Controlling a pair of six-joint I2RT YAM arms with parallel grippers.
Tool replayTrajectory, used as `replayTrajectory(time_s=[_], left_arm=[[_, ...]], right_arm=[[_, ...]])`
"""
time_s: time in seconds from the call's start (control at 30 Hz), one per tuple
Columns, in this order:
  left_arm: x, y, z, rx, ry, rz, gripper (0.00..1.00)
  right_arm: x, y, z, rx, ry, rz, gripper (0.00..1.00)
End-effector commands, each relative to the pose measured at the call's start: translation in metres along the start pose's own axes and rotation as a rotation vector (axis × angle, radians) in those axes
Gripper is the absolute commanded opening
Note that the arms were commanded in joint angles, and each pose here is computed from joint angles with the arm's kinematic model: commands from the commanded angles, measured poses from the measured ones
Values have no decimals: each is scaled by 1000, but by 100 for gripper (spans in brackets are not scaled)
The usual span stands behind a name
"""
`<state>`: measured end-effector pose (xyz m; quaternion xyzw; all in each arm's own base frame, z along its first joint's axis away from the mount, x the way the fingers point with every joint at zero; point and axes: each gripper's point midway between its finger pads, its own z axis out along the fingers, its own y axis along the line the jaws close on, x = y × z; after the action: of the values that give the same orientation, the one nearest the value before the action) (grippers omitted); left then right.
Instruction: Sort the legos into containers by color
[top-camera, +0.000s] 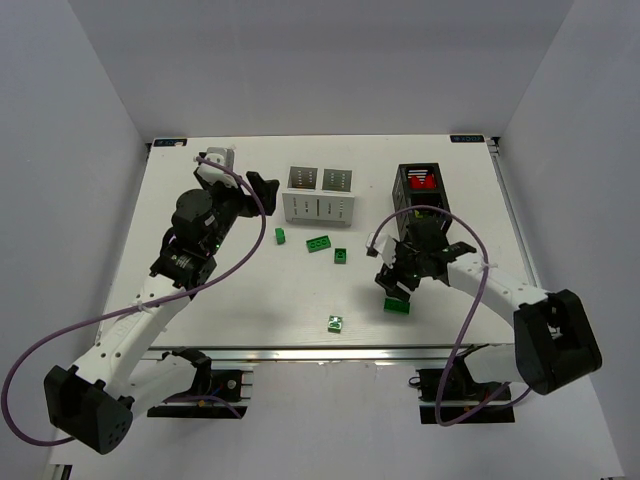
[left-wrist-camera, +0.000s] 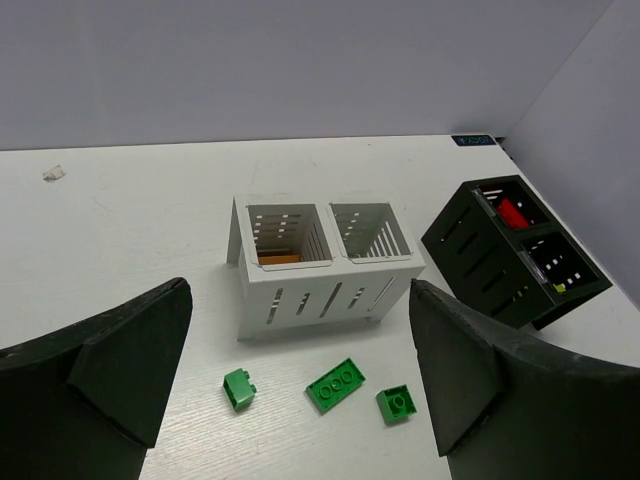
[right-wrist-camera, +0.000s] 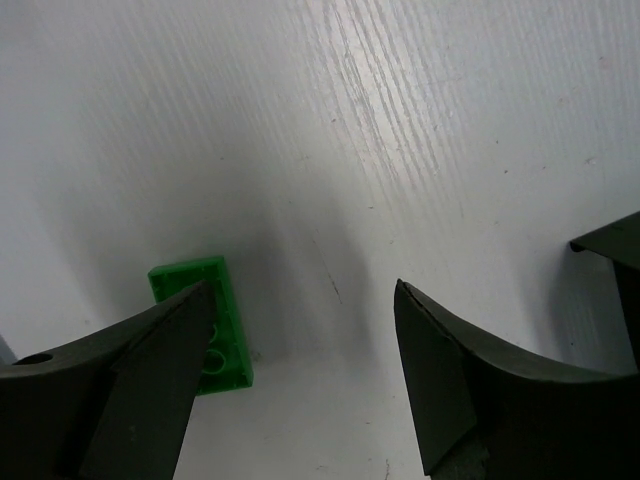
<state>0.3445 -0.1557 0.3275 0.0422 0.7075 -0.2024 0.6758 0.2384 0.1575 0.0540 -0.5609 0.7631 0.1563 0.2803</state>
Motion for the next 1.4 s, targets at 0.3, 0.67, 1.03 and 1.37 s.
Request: replayTrajectory(time_s=[0.3,0.67,1.03,1.37], left_arm=[[-2,1,-3,-4,-13,16,98],[-3,1,-3,-6,-18,18,98],[2,3,-1,-9,-4,24,98],[2,3,-1,-11,-3,28,98]], right_arm=[[7,-6,19,34,123,30,89],[-35,-11,-4,89,-43,39,89],[-38,10,-3,-35,-67,51,89],[-14,18,20,-50,74,68,89]])
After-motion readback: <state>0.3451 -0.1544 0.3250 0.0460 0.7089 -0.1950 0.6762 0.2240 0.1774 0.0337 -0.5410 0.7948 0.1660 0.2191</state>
